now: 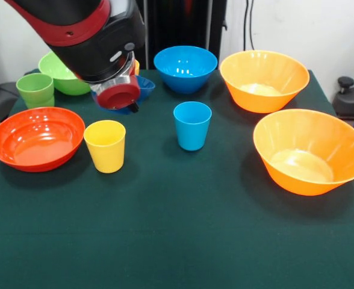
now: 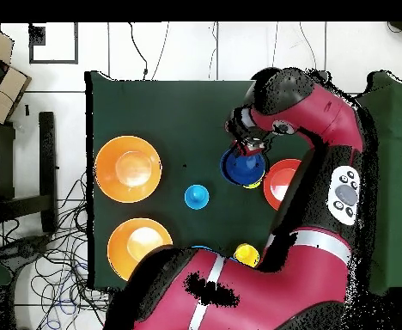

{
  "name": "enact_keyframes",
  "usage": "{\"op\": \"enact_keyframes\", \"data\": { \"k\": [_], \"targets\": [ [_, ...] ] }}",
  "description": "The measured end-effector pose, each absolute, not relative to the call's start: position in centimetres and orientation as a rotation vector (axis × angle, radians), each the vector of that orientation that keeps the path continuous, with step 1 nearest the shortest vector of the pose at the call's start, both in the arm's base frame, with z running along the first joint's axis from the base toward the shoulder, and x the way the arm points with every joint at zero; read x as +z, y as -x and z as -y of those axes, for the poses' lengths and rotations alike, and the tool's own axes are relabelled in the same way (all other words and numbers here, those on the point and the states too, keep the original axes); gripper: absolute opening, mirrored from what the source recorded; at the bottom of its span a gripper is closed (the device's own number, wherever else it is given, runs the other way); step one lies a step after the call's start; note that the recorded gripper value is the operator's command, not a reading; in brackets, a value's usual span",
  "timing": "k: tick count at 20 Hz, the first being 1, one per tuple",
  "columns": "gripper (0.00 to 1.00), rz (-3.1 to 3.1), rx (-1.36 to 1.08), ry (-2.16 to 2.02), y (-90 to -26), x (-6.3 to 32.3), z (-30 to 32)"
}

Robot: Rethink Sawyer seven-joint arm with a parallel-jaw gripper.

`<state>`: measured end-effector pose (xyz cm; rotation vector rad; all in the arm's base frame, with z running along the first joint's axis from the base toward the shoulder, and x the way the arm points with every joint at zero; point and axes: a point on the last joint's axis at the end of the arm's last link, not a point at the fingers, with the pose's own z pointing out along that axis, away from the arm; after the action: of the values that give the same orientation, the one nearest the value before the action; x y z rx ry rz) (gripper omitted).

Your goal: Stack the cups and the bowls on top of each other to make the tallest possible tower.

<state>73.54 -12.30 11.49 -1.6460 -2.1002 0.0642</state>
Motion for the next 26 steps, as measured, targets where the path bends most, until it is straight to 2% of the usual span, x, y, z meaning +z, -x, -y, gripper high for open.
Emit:
{"op": "enact_keyframes", "data": {
  "k": [26],
  "targets": [
    [0.00, 2.027, 0.041, 1.611, -70.9, 10.6, 9.2]
  ]
}}
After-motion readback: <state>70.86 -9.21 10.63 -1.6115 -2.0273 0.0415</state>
